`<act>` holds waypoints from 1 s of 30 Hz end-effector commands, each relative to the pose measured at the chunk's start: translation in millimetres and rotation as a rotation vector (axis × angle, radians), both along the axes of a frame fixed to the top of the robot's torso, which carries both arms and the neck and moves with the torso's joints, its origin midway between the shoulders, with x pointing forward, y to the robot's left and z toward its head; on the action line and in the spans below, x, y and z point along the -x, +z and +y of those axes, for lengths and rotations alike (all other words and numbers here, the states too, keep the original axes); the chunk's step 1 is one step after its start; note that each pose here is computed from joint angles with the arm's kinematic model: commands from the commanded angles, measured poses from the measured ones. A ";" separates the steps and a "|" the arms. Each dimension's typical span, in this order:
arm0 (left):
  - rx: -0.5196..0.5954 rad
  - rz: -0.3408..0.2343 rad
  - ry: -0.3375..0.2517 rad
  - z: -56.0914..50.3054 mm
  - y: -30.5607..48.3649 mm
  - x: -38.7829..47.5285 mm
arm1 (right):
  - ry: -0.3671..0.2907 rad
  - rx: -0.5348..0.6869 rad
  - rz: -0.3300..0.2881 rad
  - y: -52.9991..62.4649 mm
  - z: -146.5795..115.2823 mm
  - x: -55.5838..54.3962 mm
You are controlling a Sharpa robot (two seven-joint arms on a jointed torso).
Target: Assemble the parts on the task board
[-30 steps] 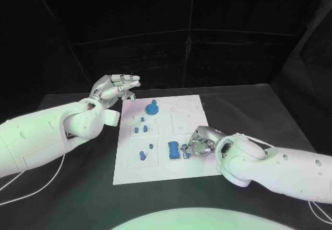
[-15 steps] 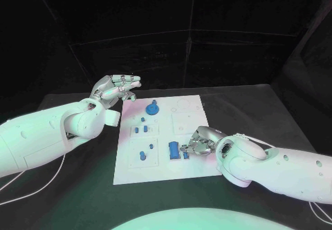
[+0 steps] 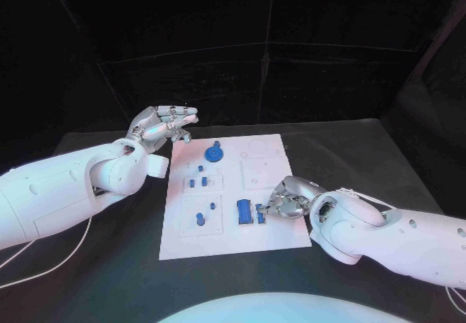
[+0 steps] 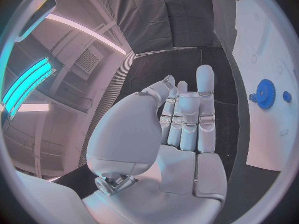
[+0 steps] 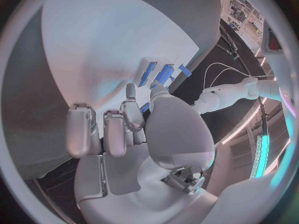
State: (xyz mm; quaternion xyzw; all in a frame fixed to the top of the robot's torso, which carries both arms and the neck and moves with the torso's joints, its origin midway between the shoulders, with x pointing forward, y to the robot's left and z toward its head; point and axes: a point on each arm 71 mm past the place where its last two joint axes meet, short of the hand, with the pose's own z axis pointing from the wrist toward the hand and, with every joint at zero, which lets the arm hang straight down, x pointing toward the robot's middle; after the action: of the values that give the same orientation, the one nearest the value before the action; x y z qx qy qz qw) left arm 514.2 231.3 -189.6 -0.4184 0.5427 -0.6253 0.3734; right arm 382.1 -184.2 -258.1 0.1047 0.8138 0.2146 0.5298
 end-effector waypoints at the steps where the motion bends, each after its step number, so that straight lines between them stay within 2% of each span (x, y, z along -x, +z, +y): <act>1: 0.006 -0.004 -0.005 0.4 1.3 -0.3 | 0.011 -0.165 -0.038 11.5 -7.6 -4.7; 5: 0.006 -0.009 0.002 0.5 1.2 -1.4 | 0.003 -0.294 -0.053 22.8 -20.7 -19.7; 10: 0.033 0.001 0.031 2.4 -0.4 -4.5 | -0.063 -0.573 -0.056 35.0 -38.2 -53.1; 16: 0.055 0.025 0.076 5.2 -8.0 -11.0 | -0.145 -0.860 -0.048 34.9 -49.4 -95.2; 21: 0.064 0.037 0.115 6.8 -15.5 -17.4 | -0.143 -0.962 -0.055 29.6 -45.1 -120.4; 28: 0.063 0.046 0.182 6.7 -27.3 -26.8 | -0.151 -1.010 -0.065 21.5 -39.6 -144.3; 30: 0.060 0.046 0.197 6.7 -29.4 -28.6 | -0.153 -1.015 -0.067 20.1 -38.8 -148.3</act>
State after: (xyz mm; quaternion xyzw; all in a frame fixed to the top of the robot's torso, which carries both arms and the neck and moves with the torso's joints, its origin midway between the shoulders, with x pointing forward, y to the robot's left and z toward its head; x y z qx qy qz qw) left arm 540.5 233.7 -220.7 -0.4819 0.5101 -0.5943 0.3928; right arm 528.5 -224.1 -241.9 0.3915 0.6053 0.5055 0.4741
